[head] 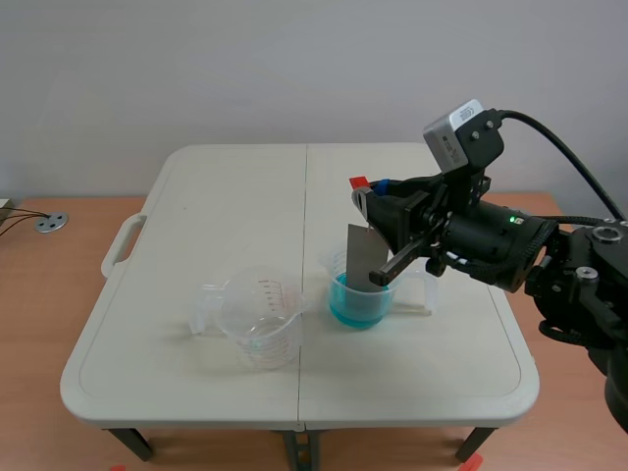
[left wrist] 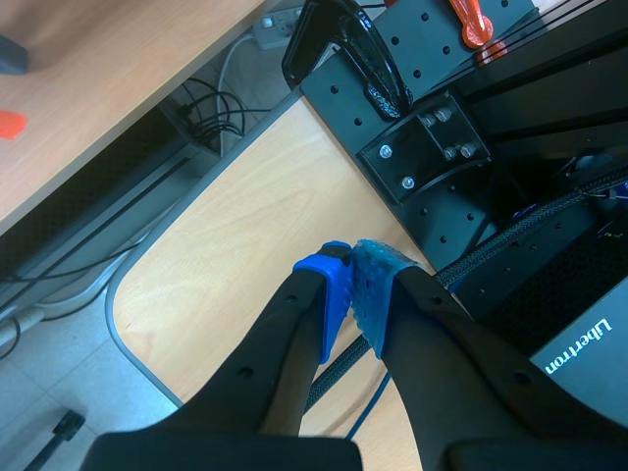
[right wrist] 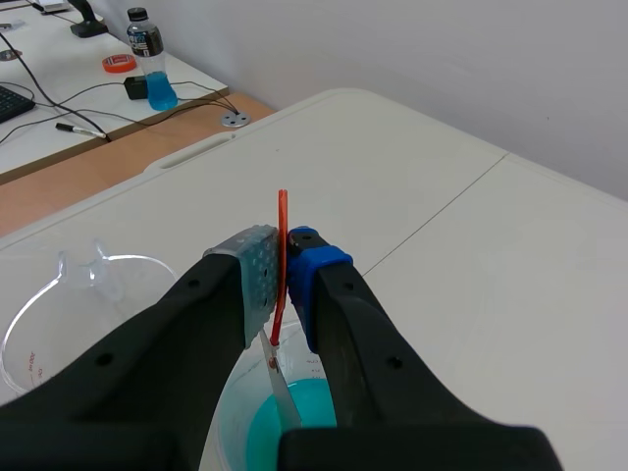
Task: Hold the metal plate by the orange handle, dip it into the blue solution, take it out and point at it, then put the plate back in the beaker on the left.
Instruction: 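Hold the plate still in the solution, then raise the plate and point at it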
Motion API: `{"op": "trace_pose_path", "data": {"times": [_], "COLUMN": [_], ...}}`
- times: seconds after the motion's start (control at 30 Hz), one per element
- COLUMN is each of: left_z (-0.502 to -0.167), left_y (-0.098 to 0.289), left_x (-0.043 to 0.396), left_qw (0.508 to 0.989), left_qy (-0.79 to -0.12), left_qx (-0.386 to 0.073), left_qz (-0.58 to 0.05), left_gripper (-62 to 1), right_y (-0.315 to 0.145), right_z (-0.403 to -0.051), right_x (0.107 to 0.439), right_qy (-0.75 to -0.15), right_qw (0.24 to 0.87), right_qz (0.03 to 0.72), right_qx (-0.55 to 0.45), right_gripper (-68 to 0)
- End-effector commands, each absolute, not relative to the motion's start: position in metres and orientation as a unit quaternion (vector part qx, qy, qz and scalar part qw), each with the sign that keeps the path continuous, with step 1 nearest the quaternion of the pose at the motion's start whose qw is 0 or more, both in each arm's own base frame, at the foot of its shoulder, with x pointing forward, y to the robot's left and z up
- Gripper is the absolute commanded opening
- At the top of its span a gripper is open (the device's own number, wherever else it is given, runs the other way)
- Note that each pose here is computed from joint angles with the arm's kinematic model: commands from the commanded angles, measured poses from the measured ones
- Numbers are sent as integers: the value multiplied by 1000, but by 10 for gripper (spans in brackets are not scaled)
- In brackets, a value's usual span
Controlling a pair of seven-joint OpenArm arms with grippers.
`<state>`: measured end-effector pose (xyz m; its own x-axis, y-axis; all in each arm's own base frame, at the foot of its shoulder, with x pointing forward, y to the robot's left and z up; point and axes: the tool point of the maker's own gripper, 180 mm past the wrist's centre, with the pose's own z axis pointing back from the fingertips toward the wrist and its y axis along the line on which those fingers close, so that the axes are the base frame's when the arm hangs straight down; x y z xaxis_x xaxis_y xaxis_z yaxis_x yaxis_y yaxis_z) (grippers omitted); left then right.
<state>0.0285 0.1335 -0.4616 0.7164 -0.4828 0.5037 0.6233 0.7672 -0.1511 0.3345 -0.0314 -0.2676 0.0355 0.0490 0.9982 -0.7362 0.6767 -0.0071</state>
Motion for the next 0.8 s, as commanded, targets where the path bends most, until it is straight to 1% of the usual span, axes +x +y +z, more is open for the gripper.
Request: {"op": "trace_pose_path", "data": {"times": [0.0,0.43,0.6,0.77], "left_z": [-459,-459,-459,-459], "left_y": [135,135,135,135], "left_x": [33,33,33,33], "left_qw": [911,911,911,912], "left_qy": [-231,-231,-231,-229], "left_qx": [-157,-157,-157,-156], "left_qz": [-303,-303,-303,-303], "left_gripper": [-594,-594,-594,-594], "right_y": [-31,-30,-32,-37], "right_z": [-256,-254,-238,-229], "right_x": [340,339,335,336], "right_qy": [-642,-645,-664,-673], "right_qw": [653,648,619,612], "right_qz": [293,293,291,291], "right_qx": [275,279,301,297], "right_gripper": [-664,-664,-662,-662]}}
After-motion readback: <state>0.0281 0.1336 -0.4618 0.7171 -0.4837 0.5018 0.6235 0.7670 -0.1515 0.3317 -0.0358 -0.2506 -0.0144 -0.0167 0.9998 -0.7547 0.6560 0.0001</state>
